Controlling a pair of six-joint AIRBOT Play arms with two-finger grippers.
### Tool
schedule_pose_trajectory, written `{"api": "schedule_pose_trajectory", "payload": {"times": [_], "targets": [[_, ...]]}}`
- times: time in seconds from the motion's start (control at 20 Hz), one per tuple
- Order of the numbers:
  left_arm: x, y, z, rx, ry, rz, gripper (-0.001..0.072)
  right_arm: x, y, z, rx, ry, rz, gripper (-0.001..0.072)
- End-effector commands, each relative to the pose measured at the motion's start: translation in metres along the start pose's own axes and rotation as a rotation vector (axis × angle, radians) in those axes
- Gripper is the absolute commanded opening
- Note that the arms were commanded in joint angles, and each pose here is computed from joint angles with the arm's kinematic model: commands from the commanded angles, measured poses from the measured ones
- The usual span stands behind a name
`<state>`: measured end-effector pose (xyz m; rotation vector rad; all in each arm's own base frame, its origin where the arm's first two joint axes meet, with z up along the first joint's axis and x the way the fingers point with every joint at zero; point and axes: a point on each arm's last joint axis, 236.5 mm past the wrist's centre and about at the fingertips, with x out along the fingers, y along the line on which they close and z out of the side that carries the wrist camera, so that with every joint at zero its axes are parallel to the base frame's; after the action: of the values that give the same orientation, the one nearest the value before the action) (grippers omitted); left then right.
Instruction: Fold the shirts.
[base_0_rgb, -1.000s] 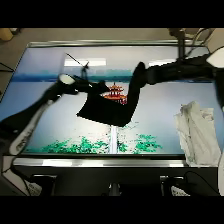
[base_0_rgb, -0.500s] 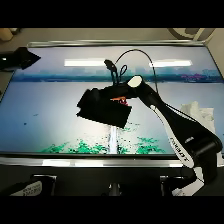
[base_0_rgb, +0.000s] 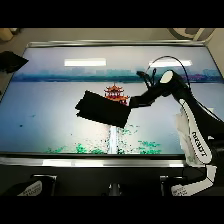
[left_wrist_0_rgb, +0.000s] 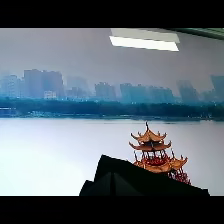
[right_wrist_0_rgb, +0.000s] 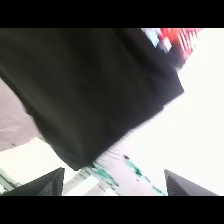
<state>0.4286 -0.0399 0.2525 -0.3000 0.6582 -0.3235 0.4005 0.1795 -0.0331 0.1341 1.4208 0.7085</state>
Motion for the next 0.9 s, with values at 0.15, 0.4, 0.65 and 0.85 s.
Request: {"api": "schedule_pose_trajectory", "payload": {"times": [0.15, 0.4, 0.65, 0.85], "targets": [[0.013, 0.010, -0.030, -0.031, 0.086, 0.003, 0.0018, 0.065, 0.008, -0.005, 0.305, -0.128, 0.139, 0.0710], [0.012, 0.009, -0.032, -0.039, 0.094, 0.000, 0.0018, 0.082, 0.037, 0.016, 0.359, -0.185, 0.257, 0.0212], [0.012, 0.009, -0.032, -0.039, 0.095, 0.001, 0.0018, -0.044, 0.047, 0.067, 0.087, -0.424, 0.326, 0.0017], [0.015, 0.012, -0.027, -0.041, 0.071, 0.008, 0.0019, -0.180, -0.007, 0.046, 0.060, -0.478, 0.141, 0.0017]]}}
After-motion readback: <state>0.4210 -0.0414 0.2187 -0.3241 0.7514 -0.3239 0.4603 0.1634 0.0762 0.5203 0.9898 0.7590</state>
